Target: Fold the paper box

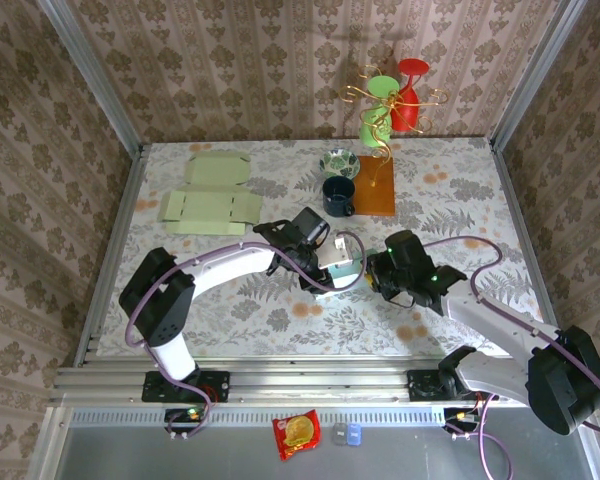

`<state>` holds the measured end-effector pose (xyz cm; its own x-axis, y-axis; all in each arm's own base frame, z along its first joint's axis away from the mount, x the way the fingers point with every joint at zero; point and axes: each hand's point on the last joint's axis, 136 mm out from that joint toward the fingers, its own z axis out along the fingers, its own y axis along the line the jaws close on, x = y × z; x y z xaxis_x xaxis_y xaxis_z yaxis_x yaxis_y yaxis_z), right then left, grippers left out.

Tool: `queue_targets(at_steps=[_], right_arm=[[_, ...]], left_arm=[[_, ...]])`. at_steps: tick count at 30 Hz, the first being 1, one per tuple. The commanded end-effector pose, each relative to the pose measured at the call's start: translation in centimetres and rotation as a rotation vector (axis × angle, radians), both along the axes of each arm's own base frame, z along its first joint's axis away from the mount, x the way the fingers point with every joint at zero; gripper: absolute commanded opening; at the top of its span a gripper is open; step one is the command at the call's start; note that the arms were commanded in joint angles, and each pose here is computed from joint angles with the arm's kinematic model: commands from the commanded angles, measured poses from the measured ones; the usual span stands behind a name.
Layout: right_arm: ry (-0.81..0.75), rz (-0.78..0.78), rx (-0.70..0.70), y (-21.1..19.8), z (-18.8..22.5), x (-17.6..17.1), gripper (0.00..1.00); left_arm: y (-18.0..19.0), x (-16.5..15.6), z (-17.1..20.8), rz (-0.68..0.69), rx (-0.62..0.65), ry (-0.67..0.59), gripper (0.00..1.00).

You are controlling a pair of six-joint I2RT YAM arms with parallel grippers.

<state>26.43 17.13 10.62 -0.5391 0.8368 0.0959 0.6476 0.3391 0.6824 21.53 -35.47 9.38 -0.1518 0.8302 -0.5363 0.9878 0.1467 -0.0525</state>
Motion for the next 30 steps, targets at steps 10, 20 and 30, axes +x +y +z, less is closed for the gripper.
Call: queue_targets(at_steps=[10,20,30], right_arm=[[-0.344,0.448,-0.365,-4.4,8.1,0.8,0.41],[-0.374,0.948,-0.511,-2.7,7.4,-0.2,0.40],[-0.320,1.126,-0.635,-0.6,5.5,1.6,0.41]], left_arm=[[2.2,-0.9,0.9,-0.050,0.000,0.008,0.38],[4.3,-0.7,0.9,-0.094,0.011,0.036,0.39],[4.7,-0.3,0.6,-0.092,0.015,0.043,0.40]])
